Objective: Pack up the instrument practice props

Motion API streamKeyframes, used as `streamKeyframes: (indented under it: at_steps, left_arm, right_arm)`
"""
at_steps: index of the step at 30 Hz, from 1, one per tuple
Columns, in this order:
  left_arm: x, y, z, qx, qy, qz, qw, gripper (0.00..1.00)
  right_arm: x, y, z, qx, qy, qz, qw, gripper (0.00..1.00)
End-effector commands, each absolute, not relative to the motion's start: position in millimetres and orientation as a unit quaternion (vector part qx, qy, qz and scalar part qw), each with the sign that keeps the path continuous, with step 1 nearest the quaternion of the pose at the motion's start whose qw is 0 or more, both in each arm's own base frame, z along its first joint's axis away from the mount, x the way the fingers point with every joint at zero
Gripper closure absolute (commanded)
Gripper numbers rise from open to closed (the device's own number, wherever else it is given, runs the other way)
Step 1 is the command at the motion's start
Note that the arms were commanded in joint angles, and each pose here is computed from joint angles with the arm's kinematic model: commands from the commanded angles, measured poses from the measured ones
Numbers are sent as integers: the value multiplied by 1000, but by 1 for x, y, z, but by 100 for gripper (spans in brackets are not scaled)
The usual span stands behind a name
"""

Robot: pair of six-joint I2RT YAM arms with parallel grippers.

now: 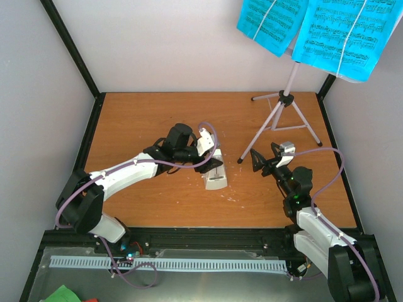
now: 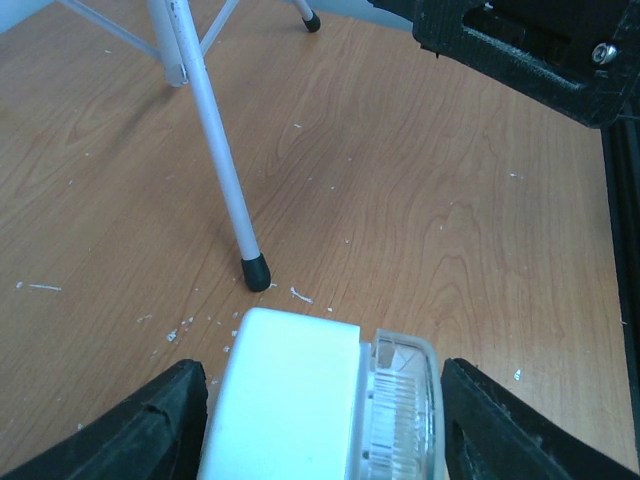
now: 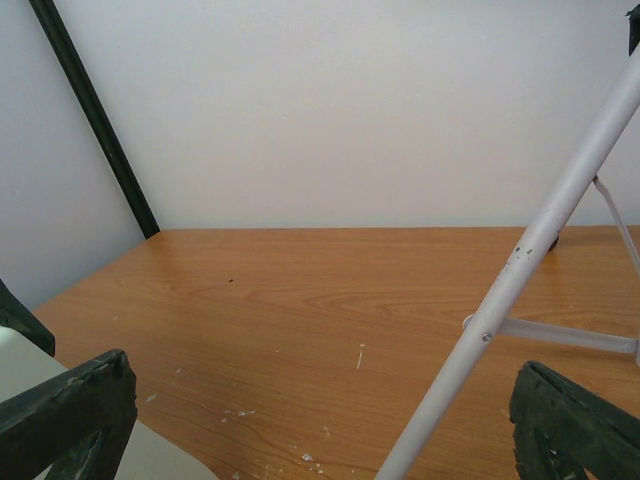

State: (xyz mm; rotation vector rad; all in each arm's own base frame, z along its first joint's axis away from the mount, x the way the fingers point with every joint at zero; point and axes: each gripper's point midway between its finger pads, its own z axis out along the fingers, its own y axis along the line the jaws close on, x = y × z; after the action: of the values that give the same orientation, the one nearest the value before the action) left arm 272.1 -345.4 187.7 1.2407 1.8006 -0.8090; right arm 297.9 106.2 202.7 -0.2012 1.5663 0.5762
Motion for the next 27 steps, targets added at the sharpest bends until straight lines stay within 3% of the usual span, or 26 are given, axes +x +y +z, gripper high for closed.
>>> streamKeyframes:
  at_steps: [1,10,17,27]
  left_arm:
    - [267,-350,200,503,688,-321,413,37]
    - [267,-349,196,506,689,-319,410,47]
    - [268,-348,195,502,694,-316,409,47]
    - [290,-326,196,384,776,-251,434,50]
  right_arm:
    - [298,104,206,-89,687,250,677,0]
    - [298,103,204,-88,689,248,676,0]
    - [298,103,204,-88,689,248,676,0]
    - [299,99,203,-79,692,238,677,0]
